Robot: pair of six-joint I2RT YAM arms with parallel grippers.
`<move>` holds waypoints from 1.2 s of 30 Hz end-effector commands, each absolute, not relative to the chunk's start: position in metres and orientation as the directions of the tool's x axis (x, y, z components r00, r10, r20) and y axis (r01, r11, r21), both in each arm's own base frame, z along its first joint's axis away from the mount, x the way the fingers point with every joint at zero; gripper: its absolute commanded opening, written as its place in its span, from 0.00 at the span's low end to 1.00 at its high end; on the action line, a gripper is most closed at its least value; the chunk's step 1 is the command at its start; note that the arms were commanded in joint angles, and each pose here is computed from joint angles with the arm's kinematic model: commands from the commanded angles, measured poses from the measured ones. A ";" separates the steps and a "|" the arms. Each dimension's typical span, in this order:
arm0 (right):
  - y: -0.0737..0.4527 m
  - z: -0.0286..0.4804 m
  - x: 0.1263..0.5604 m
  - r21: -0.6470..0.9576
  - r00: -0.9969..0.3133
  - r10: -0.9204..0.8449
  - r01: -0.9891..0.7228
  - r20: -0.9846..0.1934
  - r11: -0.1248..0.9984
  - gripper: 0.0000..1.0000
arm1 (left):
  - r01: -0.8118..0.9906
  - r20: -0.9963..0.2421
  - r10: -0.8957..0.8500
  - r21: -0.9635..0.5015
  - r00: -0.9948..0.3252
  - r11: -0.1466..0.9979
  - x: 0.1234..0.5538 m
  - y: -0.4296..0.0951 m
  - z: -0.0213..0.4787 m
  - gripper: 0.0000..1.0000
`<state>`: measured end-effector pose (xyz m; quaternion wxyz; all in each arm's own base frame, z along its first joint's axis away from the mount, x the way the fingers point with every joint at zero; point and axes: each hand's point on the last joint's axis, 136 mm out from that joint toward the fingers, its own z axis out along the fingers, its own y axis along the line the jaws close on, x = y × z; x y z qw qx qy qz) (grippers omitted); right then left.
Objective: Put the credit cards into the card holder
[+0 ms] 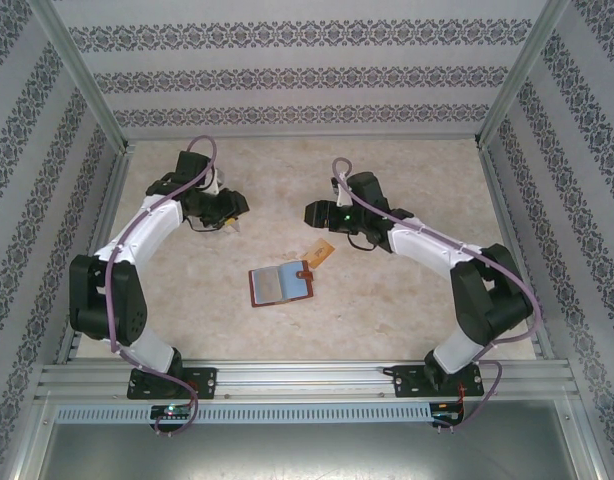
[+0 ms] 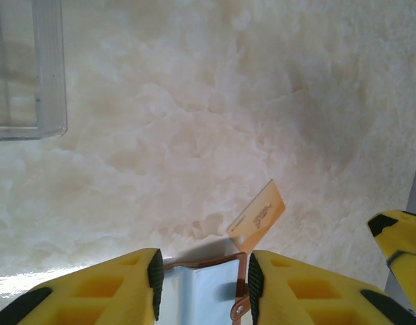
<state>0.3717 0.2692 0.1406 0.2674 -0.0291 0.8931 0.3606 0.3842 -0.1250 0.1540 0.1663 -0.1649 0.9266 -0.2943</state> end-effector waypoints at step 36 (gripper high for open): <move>0.212 0.153 0.320 0.472 -0.782 0.136 -0.219 -0.608 0.854 0.67 | -0.255 -0.288 -0.205 0.149 -0.935 0.955 0.440 -0.004 0.094 0.69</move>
